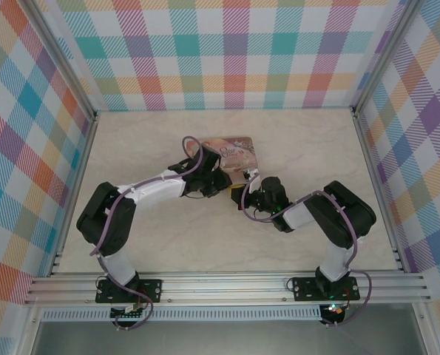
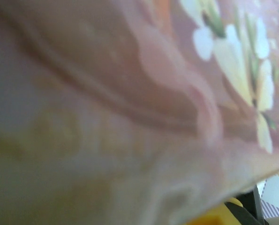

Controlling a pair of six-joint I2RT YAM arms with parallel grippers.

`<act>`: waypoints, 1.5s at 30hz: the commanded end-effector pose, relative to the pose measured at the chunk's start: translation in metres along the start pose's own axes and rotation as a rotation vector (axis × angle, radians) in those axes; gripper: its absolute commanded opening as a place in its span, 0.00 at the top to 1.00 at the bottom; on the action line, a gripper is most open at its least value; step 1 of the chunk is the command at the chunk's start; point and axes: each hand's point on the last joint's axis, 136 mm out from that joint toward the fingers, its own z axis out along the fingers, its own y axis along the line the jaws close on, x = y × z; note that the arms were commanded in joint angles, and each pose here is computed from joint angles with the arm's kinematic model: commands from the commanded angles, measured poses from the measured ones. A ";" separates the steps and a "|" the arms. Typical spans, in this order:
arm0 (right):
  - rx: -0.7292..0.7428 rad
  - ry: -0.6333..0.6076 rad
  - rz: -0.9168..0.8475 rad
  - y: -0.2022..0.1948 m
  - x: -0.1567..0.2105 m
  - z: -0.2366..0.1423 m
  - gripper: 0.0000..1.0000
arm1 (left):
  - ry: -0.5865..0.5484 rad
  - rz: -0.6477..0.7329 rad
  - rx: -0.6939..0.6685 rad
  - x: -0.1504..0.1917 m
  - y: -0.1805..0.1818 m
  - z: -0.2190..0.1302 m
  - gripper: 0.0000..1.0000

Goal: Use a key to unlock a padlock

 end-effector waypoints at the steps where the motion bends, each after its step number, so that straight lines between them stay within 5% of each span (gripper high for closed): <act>1: -0.117 -0.146 -0.047 0.032 -0.038 -0.004 1.00 | 0.050 0.003 0.054 0.011 -0.010 0.010 0.94; 13: -0.027 -0.048 0.052 0.004 0.000 0.003 1.00 | 0.004 0.006 0.035 0.005 -0.006 0.005 0.67; 25: -0.027 0.006 0.123 -0.002 0.019 0.008 1.00 | -0.096 0.005 0.059 -0.014 -0.007 -0.043 0.32; 33: -0.062 0.044 0.177 0.007 0.026 0.015 1.00 | -0.175 -0.051 0.092 -0.022 0.015 -0.076 0.33; 45: -0.038 0.092 0.340 0.028 0.009 0.025 1.00 | -0.233 -0.163 0.225 -0.010 0.038 -0.075 0.36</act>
